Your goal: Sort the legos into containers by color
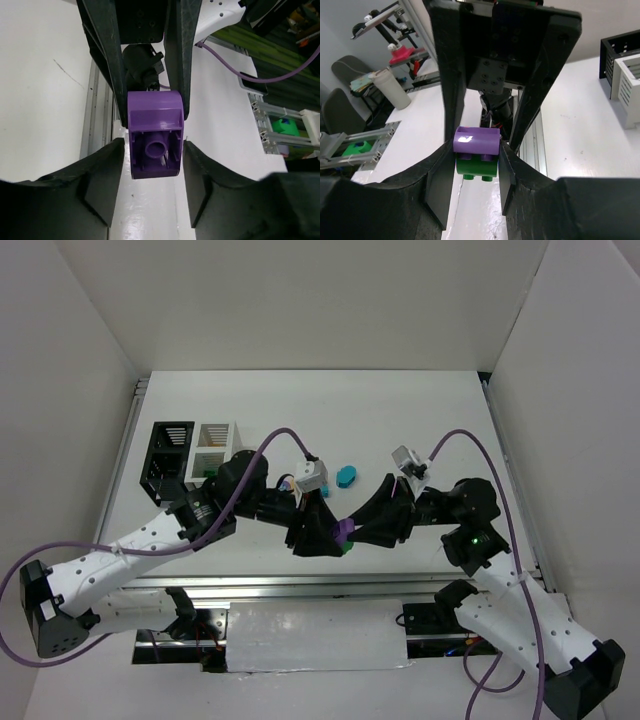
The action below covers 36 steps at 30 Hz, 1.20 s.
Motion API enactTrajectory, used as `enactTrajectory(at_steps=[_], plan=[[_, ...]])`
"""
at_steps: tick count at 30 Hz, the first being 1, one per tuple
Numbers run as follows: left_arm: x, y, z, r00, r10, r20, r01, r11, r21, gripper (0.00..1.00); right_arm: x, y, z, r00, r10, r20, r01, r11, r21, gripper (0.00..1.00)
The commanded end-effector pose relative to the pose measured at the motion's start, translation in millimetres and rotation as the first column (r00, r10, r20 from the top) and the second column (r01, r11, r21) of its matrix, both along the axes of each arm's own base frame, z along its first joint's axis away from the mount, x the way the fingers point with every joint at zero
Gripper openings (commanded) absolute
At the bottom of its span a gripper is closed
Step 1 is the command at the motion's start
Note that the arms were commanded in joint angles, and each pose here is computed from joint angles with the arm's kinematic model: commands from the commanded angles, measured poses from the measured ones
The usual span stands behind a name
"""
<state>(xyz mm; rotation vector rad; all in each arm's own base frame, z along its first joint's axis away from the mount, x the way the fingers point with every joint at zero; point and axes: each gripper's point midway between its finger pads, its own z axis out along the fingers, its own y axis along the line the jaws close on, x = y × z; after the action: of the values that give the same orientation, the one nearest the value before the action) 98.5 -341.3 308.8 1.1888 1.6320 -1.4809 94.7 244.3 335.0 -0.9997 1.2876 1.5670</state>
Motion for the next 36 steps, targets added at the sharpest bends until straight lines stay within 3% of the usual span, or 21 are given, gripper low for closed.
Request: enactTrajectory(at_steps=[1, 8, 18, 20, 22, 23, 24, 25, 26, 33, 36], plan=[[-1.0, 0.5, 34.5, 0.997, -0.004, 0.075, 0.011, 0.996, -0.094, 0.67, -4.4, 1.1, 10.4, 0.998, 0.017, 0.057, -0.017, 1.0, 0.001, 0.0], [-0.2, 0.2, 36.0, 0.997, -0.001, 0.077, 0.008, 0.996, -0.093, 0.75, 0.6, 0.3, 4.6, 0.998, -0.024, 0.059, 0.025, 0.999, -0.031, 0.0], [1.0, 0.5, 35.6, 0.997, 0.003, 0.083, 0.005, 0.996, -0.091, 0.46, -0.9, -0.7, 1.3, 0.998, -0.024, 0.056, 0.026, 0.999, -0.037, 0.0], [1.8, -0.5, 34.7, 0.996, 0.002, 0.084, 0.005, 0.996, -0.09, 0.37, -0.6, -0.8, 1.4, 0.998, -0.026, 0.057, 0.028, 0.999, -0.038, 0.0], [1.4, -1.6, 34.2, 0.996, -0.004, 0.085, 0.011, 0.996, -0.09, 0.21, -1.4, -0.5, 0.7, 0.999, -0.016, 0.052, 0.019, 0.999, -0.041, 0.0], [2.2, -1.6, 33.8, 0.996, -0.001, 0.085, 0.008, 0.996, -0.09, 0.1, -1.7, -0.1, 1.0, 0.998, -0.011, 0.054, 0.014, 0.999, -0.038, 0.07], [3.9, -1.7, 34.7, 0.996, 0.01, 0.089, -0.002, 0.995, -0.095, 0.0, -3.1, -0.2, 1.2, 0.999, -0.004, 0.048, 0.006, 0.999, -0.036, 0.26], [4.7, -2.0, 35.3, 0.996, 0.017, 0.093, -0.008, 0.995, -0.099, 0.0, -2.5, 0.0, -1.4, 0.999, -0.006, 0.043, 0.008, 0.999, -0.035, 0.88], [4.3, 0.2, 38.0, 0.995, 0.024, 0.099, -0.013, 0.994, -0.107, 0.0, -2.3, -0.2, -1.0, 0.999, -0.012, 0.043, 0.013, 0.999, -0.031, 0.99], [-3.9, 11.7, 55.4, 0.99, 0.035, 0.137, -0.012, 0.986, -0.163, 0.0, -1.9, 2.2, -10.3, 1.0, 0.01, 0.009, -0.01, 1.0, -0.029, 0.98], [-3.8, 11.9, 55.9, 0.991, 0.038, 0.132, -0.016, 0.986, -0.164, 0.0, -1.7, 3.4, -7.8, 1.0, 0.013, 0.001, -0.013, 1.0, -0.011, 0.9]])
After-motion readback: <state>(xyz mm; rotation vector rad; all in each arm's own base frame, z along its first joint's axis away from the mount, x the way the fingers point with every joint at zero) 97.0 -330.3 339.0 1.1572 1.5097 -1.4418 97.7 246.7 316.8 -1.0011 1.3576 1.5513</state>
